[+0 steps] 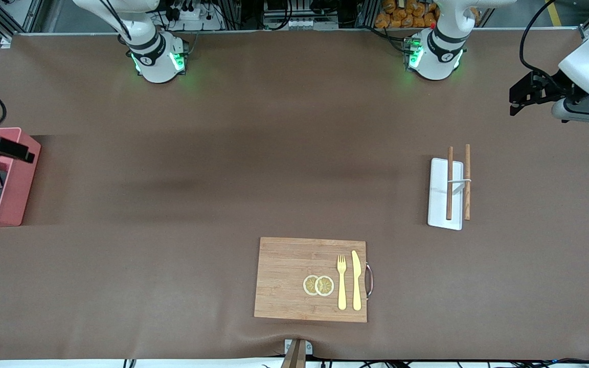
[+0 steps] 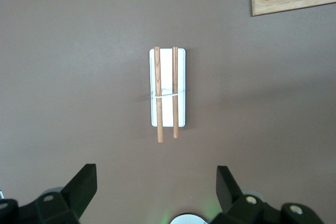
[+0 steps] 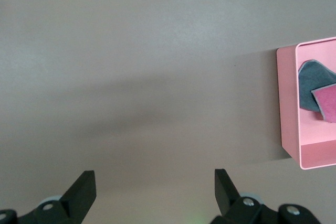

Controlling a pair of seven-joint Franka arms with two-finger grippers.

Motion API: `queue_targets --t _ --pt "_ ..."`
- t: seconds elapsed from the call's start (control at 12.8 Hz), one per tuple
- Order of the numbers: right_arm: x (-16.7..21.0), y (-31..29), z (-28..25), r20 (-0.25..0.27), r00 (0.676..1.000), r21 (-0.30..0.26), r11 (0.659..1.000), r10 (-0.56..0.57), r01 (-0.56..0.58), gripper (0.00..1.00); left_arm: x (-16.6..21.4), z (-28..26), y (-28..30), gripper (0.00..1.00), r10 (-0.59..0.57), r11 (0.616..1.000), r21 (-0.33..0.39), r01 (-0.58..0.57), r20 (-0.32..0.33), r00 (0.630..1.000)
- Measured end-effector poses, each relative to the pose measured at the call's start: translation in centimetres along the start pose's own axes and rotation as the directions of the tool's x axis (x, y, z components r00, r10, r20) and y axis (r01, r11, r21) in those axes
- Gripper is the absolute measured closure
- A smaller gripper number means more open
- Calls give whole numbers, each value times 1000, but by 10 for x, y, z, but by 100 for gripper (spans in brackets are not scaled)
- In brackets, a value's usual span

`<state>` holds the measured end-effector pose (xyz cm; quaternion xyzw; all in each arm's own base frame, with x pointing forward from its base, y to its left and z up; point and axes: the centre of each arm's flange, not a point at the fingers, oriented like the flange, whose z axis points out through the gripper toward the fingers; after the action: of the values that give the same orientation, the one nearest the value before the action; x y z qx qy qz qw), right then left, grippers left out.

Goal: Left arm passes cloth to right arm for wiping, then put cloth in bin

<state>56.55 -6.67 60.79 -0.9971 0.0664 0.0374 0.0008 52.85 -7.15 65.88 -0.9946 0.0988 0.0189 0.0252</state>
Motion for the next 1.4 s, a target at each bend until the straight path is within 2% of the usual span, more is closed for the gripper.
queue_targets --t 0.16,0.31,0.39,0.86,1.09,1.4 --pt "-33 -7 -20 -49 999 7 1000 -20 20 0 0 0 0 0 0 1000 0 0 0 1000" --pt "-47 -16 -28 -78 996 9 999 -39 40 0 0 0 0 0 -1 1000 0 1 0 1000" --pt "-47 -17 -26 -84 996 9 999 -40 41 0 0 0 -1 0 -1 1000 0 1 0 1000" --pt "-15 -13 -39 -193 981 7 1000 -27 29 0 1 -1 -2 0 -4 1000 0 4 -10 1000" --pt "-5 -15 -47 -213 977 5 1000 -29 30 0 2 -1 -6 0 -11 1000 0 11 -18 1000" --pt "-4 -16 -47 -210 977 5 1000 -29 30 0 1 -1 -15 0 -64 998 -28 63 -21 998"
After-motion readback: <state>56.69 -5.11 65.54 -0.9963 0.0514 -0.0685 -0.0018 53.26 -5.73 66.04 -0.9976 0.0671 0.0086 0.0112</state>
